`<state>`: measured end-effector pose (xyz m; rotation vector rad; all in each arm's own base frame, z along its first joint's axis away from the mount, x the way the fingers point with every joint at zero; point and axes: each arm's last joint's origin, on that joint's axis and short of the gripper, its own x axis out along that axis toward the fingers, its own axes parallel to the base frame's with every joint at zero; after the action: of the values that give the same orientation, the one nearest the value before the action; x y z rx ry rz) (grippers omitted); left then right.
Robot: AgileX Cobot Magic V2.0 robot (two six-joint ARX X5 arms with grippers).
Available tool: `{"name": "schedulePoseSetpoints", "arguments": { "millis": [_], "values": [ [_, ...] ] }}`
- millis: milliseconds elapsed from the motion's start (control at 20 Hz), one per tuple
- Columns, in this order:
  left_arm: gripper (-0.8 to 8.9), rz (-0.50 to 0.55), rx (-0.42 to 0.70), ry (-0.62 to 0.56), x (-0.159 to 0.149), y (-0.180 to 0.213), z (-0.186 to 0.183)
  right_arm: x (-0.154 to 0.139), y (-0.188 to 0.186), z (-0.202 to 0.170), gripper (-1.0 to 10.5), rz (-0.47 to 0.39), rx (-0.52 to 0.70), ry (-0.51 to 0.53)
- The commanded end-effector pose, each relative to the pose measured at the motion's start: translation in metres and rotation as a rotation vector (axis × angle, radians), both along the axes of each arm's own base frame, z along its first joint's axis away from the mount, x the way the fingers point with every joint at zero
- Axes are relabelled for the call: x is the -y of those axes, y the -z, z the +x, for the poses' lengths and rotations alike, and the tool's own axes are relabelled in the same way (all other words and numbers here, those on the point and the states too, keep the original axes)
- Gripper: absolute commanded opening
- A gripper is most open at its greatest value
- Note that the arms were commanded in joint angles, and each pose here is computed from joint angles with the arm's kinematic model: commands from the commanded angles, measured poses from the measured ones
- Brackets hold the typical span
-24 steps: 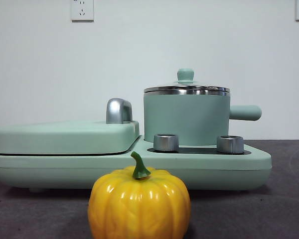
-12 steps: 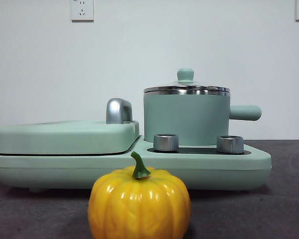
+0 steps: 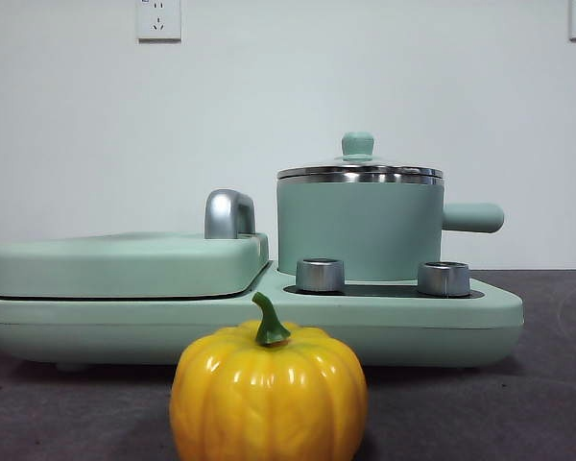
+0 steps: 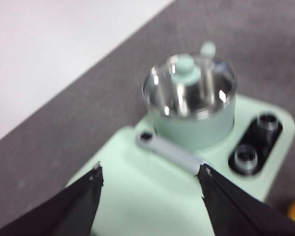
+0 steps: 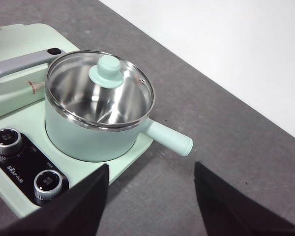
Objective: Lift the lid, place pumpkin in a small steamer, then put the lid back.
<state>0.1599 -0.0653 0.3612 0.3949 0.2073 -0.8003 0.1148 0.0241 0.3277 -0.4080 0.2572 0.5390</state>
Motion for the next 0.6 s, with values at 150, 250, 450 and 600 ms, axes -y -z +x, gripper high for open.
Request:
{"name": "schedulePoseSetpoints", "arguments": {
  "millis": [150, 250, 450, 600],
  "values": [
    [3.12, -0.163, 0.002, 0.028, 0.024, -0.008, 0.027, 0.000, -0.006, -0.001, 2.8, 0.019, 0.013, 0.001],
    [3.12, -0.185, 0.016, 0.046, 0.036, -0.005, 0.038, 0.000, -0.006, -0.001, 2.8, 0.019, 0.013, 0.000],
    [3.12, -0.229, 0.042, 0.080, 0.062, 0.003, 0.060, 0.000, -0.006, -0.001, 2.8, 0.018, 0.013, 0.001],
    [3.12, -0.250, 0.079, 0.107, 0.081, 0.010, 0.073, 0.000, -0.006, -0.001, 2.8, 0.018, 0.013, 0.001]
  ]
}}
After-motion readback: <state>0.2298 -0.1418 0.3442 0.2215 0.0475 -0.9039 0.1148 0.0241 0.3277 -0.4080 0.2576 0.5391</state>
